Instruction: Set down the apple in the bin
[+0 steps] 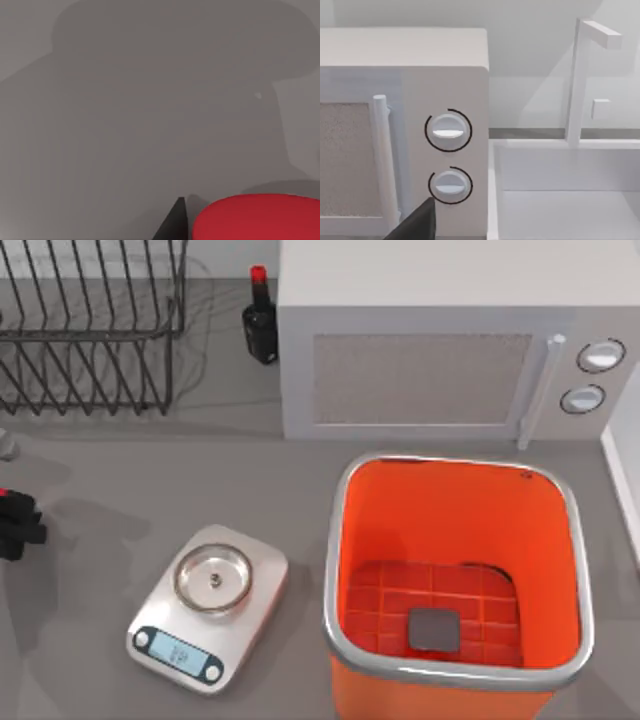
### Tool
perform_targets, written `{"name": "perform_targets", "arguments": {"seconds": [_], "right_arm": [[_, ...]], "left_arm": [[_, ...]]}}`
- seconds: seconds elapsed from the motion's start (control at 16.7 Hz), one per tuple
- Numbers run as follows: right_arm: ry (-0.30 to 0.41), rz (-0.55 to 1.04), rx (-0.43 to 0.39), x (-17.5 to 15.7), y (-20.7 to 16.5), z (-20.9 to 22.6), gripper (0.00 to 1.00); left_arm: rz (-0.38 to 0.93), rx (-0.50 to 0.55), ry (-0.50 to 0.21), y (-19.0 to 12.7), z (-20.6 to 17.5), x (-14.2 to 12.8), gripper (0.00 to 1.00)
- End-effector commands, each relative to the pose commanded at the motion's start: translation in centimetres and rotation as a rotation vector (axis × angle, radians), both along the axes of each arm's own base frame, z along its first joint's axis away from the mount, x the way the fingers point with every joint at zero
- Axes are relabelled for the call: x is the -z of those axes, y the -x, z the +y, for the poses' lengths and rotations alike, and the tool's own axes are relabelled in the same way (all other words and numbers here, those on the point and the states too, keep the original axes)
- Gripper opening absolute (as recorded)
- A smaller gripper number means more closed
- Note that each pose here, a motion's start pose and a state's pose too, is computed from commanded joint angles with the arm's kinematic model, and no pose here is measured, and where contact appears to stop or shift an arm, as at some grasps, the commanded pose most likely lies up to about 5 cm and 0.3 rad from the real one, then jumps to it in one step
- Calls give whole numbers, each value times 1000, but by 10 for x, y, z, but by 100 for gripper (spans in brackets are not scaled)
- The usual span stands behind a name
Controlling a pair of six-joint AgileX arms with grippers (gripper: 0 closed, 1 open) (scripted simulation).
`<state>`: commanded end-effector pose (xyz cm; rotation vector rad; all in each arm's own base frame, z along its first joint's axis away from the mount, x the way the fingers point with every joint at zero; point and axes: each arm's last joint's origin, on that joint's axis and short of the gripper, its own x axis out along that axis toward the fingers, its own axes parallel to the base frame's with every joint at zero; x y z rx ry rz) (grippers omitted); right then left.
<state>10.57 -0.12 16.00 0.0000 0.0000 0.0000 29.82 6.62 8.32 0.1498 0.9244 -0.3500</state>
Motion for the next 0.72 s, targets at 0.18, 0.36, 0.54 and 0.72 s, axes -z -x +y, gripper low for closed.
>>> {"name": "perform_targets", "arguments": {"seconds": [0.18, 0.36, 0.54, 0.72], "right_arm": [[0, 0, 0, 0, 0, 0, 100], [0, 0, 0, 0, 0, 0, 100], [0, 0, 0, 0, 0, 0, 100], [0, 0, 0, 0, 0, 0, 100]], "left_arm": [[0, 0, 0, 0, 0, 0, 0], [-7, -4, -8, 0, 2, -3, 0], [-15, -3, -9, -5, 3, -12, 0], [-15, 0, -8, -12, 5, -39, 0]]}}
